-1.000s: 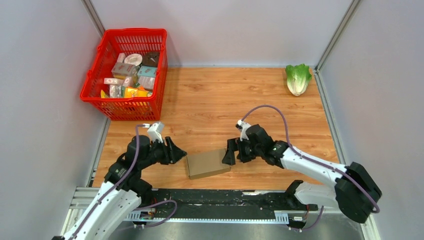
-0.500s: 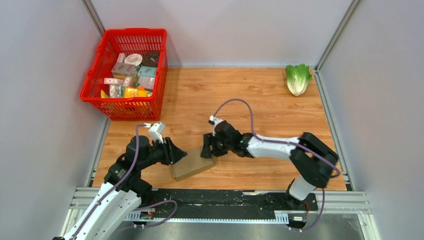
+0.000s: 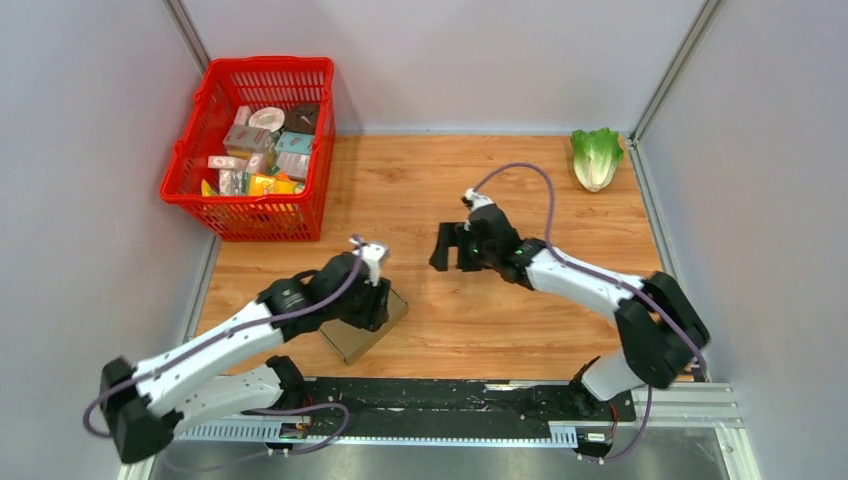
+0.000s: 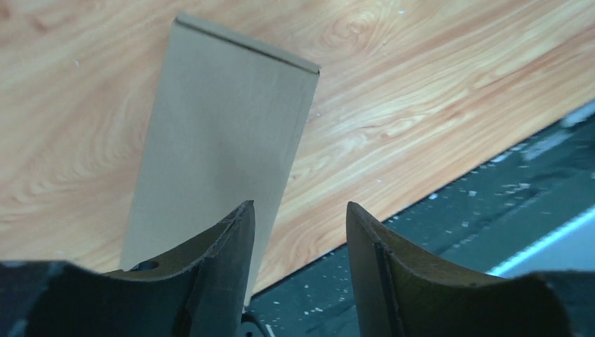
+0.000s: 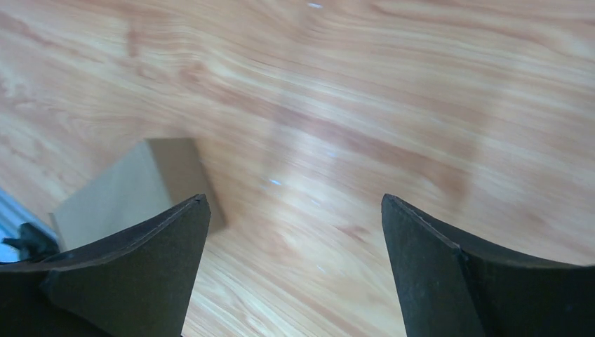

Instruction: Fold the paper box

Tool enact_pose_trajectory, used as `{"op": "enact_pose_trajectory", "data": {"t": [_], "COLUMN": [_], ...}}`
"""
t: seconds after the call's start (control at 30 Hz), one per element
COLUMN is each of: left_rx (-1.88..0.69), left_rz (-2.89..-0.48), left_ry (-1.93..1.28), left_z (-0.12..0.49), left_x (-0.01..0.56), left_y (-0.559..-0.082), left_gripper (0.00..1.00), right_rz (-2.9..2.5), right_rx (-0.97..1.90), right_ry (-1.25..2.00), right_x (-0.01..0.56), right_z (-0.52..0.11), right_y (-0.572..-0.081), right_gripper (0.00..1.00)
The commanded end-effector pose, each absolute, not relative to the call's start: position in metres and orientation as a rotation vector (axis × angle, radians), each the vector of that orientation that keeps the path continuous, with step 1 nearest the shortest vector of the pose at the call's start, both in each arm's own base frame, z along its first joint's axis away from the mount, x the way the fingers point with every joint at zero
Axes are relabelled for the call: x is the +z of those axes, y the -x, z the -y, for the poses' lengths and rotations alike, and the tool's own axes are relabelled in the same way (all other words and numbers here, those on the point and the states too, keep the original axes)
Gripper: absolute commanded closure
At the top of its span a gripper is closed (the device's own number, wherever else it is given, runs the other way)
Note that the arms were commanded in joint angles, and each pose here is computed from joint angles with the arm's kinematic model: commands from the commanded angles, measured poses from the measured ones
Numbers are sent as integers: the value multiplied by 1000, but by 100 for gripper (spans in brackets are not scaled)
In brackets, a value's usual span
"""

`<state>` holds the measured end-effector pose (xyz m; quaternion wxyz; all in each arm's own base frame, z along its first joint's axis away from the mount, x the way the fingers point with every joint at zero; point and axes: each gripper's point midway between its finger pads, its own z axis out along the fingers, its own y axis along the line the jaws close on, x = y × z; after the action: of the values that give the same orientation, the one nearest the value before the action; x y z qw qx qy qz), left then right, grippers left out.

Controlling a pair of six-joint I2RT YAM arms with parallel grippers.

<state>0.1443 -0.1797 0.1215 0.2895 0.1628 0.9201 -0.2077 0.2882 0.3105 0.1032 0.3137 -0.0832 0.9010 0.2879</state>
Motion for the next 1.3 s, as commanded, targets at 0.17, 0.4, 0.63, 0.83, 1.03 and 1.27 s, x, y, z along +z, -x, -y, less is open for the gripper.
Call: {"op": "enact_pose_trajectory", "data": {"t": [0.17, 0.4, 0.63, 0.83, 1.03, 1.27], "left_rx": [121, 287, 388, 484, 523, 546], "left_rz": [-2465, -2516, -2565, -2638, -2659, -2650], "left_ry": [-840, -824, -729, -590, -394, -213], "left_z": [196, 192, 170, 129, 93, 68], "left_x": [102, 78, 67, 53, 56, 61], "left_y": [-175, -182, -181, -177, -175, -172], "left_gripper": [40, 43, 48, 51, 52, 53], "right_rz": [-2254, -2175, -2161, -2152, -2131, -2121], "right_rx": [601, 642, 728, 748, 774, 781], "right_ry": [190, 234, 250, 252, 246, 243], "right_x": [114, 128, 127, 128, 134, 137], "right_z": [-235, -237, -241, -238, -237, -236], "right_y": [-272, -272, -260, -254, -252, -251], "right_gripper": [2, 2, 2, 2, 2, 2]}}
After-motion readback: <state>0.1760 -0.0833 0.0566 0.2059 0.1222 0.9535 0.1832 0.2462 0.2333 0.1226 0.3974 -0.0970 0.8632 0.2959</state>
